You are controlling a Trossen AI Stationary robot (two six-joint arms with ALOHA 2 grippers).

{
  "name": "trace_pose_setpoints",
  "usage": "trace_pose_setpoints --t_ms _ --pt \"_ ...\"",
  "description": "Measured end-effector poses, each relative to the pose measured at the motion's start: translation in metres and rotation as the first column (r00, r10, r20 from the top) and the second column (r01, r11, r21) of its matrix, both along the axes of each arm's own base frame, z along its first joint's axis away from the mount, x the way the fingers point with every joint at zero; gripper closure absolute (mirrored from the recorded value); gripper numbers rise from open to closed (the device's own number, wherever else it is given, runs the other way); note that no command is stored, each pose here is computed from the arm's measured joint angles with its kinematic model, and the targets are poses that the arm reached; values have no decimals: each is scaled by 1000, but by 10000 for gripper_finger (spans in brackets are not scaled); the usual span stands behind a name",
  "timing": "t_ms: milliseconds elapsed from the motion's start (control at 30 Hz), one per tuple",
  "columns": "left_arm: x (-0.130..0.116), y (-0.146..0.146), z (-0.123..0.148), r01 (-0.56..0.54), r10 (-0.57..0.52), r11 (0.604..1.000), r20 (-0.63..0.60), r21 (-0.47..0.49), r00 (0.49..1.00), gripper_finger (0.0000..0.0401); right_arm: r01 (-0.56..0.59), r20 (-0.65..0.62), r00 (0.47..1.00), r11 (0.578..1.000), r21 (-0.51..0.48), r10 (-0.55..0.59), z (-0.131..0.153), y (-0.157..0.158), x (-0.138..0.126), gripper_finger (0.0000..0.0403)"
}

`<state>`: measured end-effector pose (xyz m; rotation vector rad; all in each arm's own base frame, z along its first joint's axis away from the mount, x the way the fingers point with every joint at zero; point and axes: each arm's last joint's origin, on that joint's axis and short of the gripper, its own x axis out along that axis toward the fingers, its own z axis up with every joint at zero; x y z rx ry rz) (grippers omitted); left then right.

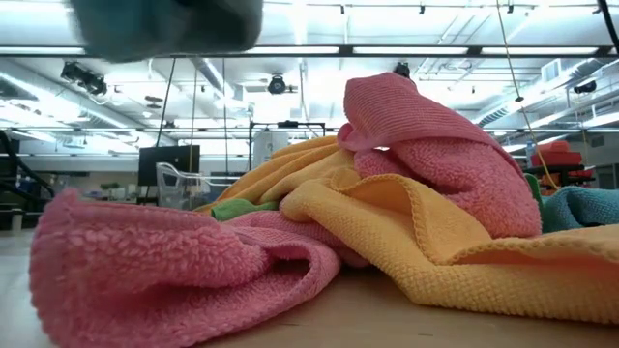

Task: Fold microfiber towels
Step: Fold the left blue microfiber towel

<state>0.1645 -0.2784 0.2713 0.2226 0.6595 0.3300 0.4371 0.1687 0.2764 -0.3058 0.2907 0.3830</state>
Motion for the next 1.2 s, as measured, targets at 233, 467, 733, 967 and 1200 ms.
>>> trace_pose_setpoints --t_ms 233,467,733,967,1200 --pt "-8 2 -38 -13 4 999 209 39 978 243 49 29 998 997 67 -51 -3 -8 0 377" --pt "-17 9 -52 -37 26 999 282 32 959 185 36 62 997 983 183 -49 -21 -29 3 377" --pt "-3 20 -56 -87 61 994 309 70 949 96 -98 64 994 989 110 91 -26 -26 2 377" --pt "17 21 -53 -99 83 994 278 45 957 75 -107 106 989 994 16 104 -21 -24 0 377" --pt "52 10 -23 33 -44 998 212 57 976 84 -144 195 970 989 -27 147 25 -20 -23 377"
